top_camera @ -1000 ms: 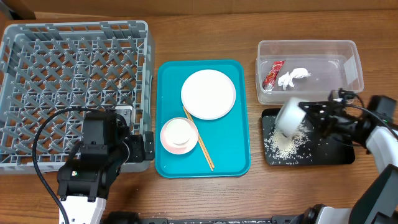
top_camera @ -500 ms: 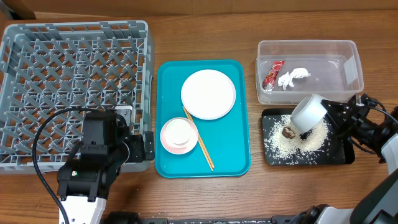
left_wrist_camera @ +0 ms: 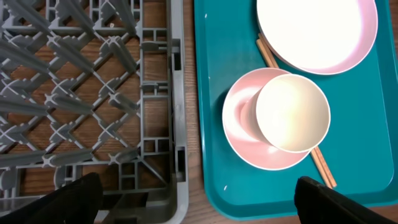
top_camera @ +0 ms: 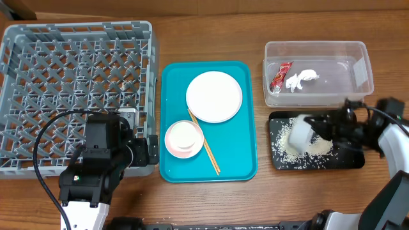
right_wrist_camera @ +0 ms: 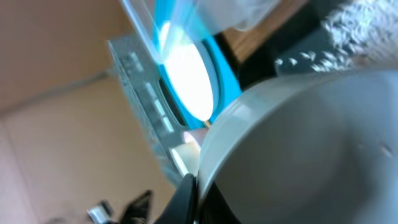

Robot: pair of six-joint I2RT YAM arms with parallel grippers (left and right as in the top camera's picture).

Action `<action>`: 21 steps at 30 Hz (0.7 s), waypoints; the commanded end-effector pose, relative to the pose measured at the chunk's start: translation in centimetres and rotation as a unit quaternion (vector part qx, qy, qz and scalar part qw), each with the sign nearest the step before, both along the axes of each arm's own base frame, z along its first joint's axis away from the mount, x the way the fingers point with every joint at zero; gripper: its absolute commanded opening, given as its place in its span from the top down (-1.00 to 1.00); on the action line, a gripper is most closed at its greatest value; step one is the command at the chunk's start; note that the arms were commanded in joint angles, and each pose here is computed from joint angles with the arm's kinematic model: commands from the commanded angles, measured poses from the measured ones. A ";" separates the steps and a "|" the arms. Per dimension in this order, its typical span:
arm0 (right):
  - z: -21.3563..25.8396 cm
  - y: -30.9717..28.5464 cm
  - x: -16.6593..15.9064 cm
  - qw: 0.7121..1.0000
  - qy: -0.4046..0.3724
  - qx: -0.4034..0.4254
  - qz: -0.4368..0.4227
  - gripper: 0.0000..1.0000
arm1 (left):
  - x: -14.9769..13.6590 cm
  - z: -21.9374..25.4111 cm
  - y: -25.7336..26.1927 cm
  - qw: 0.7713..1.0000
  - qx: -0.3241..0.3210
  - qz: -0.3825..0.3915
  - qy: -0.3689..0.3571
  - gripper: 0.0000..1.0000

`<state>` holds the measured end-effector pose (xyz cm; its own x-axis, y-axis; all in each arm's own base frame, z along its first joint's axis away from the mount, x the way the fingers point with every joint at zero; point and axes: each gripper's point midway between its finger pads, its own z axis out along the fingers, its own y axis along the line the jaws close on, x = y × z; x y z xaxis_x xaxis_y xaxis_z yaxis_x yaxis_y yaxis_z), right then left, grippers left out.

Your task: Sort waste into correct bins and load items into the dishwasher

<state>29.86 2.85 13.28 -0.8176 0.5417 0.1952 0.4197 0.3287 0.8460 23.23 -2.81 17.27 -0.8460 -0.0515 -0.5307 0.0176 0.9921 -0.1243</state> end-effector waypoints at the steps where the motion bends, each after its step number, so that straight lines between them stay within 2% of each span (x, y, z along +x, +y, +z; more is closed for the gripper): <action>1: 4.0 0.7 2.0 0.981 -0.094 -0.150 0.080 0.92 | 0.3 1.0 -0.4 1.000 -0.010 -0.003 -0.012 -1.00; 2: 5.2 2.1 2.5 0.968 -0.110 -0.195 0.111 0.92 | 0.3 1.0 -0.4 1.000 -0.010 -0.003 -0.012 -1.00; 5: 6.6 6.8 3.1 0.934 -0.158 -0.261 0.187 0.92 | 0.3 1.0 -0.4 1.000 -0.010 -0.003 -0.012 -1.00; 9: 5.4 13.6 3.4 0.874 -0.224 -0.337 0.269 0.92 | 0.3 1.0 -0.4 1.000 -0.010 -0.003 -0.012 -1.00; 15: 2.6 22.1 4.6 0.794 -0.308 -0.419 0.316 0.92 | 0.3 1.0 -0.4 1.000 -0.010 -0.003 -0.012 -0.99; 18: 0.0 25.3 5.7 0.776 -0.327 -0.431 0.325 0.92 | 0.3 1.0 -0.4 1.000 -0.010 -0.003 -0.012 -1.00; 21: -4.0 26.7 6.7 0.774 -0.316 -0.432 0.337 0.90 | 0.3 1.0 -0.4 1.000 -0.009 -0.003 -0.013 -1.00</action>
